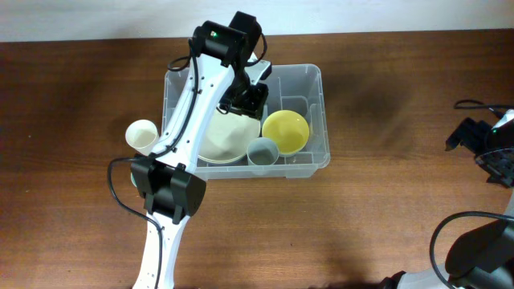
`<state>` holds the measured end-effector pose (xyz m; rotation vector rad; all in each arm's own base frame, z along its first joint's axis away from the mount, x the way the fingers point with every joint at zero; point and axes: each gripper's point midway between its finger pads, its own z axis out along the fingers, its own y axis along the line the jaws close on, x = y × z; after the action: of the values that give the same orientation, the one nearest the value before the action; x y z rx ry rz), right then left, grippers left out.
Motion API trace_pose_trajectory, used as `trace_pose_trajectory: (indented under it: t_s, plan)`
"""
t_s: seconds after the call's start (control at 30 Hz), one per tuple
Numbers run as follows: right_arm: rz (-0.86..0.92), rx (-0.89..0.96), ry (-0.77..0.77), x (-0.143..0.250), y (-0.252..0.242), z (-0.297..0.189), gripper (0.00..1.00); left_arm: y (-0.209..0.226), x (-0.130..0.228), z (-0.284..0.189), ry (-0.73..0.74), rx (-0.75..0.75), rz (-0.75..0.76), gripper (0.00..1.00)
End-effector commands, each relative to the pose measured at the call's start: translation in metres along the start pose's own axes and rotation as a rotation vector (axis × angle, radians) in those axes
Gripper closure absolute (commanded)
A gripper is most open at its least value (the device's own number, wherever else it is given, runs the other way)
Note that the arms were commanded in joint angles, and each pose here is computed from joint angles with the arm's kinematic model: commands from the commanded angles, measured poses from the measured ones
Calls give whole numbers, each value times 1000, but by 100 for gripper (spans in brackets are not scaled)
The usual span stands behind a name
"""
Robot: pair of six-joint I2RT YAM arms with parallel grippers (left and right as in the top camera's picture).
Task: Pack container
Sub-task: 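Lower the grey cup and open the left gripper to release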
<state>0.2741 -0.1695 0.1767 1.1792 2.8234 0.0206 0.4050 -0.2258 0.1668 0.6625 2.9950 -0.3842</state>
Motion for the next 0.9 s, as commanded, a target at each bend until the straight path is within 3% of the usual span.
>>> trace_pose_trajectory:
  t_s: [0.0, 0.13, 0.23, 0.33, 0.43, 0.6, 0.87]
  plan:
    - [-6, -1, -12, 1, -1, -4, 1, -44, 0, -25, -51, 213, 53, 52]
    - [-6, -1, -12, 1, -1, -4, 1, -60, 7, -15, -13, 228, 76, 53]
    - [-6, -1, -12, 1, -1, -4, 1, -71, 14, -6, 22, 230, 95, 71]
    - [-6, -1, -12, 1, -1, -4, 1, -72, 21, 5, 60, 196, 105, 73]
    - [-6, -1, -12, 1, -1, -4, 1, -62, 26, 15, 95, 138, 81, 86]
    - [-6, -1, -12, 1, -1, -4, 1, -53, 36, 28, 155, 120, 58, 98]
    - [-6, -1, -12, 1, -1, -4, 1, -30, 48, 43, 219, 9, 45, 99]
